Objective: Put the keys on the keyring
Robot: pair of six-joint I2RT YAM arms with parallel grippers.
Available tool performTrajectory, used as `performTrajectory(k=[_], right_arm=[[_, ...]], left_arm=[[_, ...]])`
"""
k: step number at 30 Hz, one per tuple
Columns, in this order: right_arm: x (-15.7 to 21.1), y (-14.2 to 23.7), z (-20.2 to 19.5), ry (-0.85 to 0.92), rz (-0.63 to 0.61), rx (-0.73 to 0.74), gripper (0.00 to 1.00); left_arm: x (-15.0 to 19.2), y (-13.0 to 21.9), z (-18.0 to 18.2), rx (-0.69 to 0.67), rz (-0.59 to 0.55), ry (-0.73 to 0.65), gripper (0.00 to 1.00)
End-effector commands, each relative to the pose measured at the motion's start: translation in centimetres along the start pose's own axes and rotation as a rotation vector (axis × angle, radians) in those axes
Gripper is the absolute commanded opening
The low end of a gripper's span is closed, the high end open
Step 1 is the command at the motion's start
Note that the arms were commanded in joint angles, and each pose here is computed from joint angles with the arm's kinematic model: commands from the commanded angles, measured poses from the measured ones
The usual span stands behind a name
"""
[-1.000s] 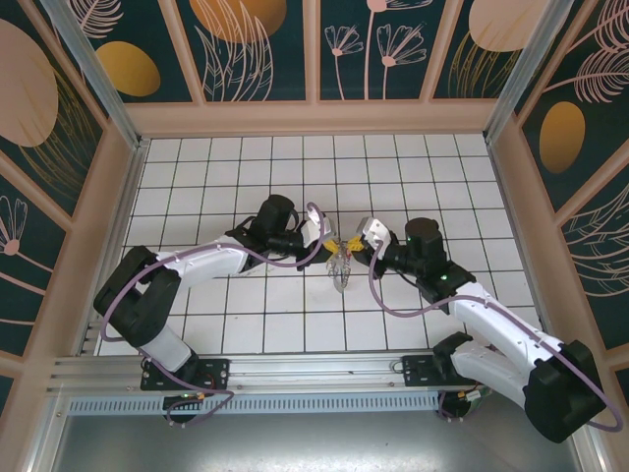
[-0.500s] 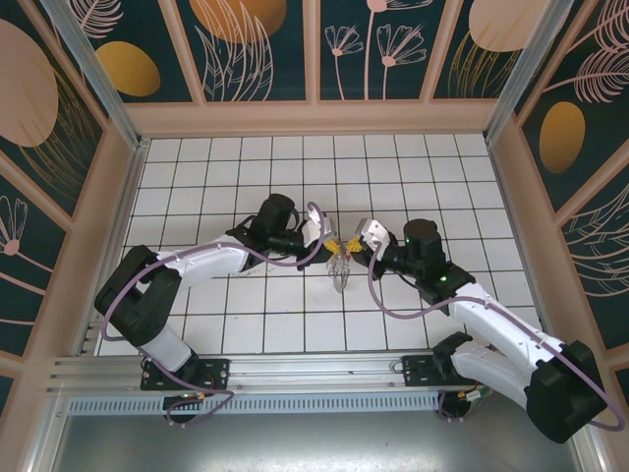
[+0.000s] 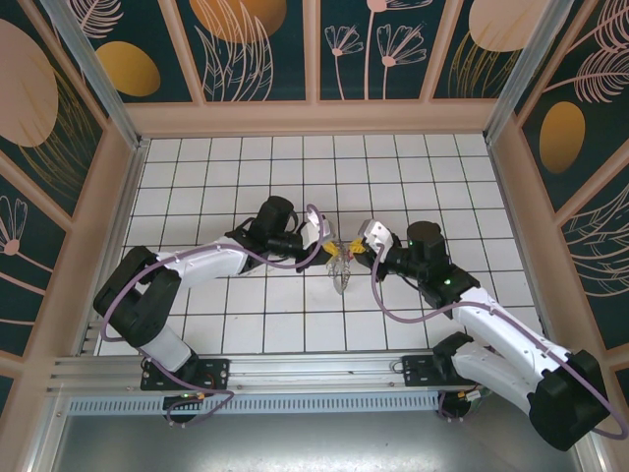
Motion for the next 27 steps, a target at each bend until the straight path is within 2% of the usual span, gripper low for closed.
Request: performTrajectory(k=[1, 27], right_arm=[[-0.5, 0.2, 1.0, 0.029, -0.014, -0.049, 0.00], [-0.9, -1.6, 1.8, 0.041, -0.003, -0.124, 0.00]], left_arm=[[-1.0, 0.6, -0.4, -0.001, -0.039, -0.033, 0.00], [-1.5, 0.5, -0.2, 0.009, -0.052, -0.032, 0.00]])
Point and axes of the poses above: each hand's point on the last joint's axis, 136 mm out from that joint toward the fingers, its own y axis back along the fingers, its own z axis along the line the jaws close on, x = y × z, the point moved 2 cm from there along y, back along the fingers, and after that the axes turned 15 degrees about -y, right-handed, at the moved point
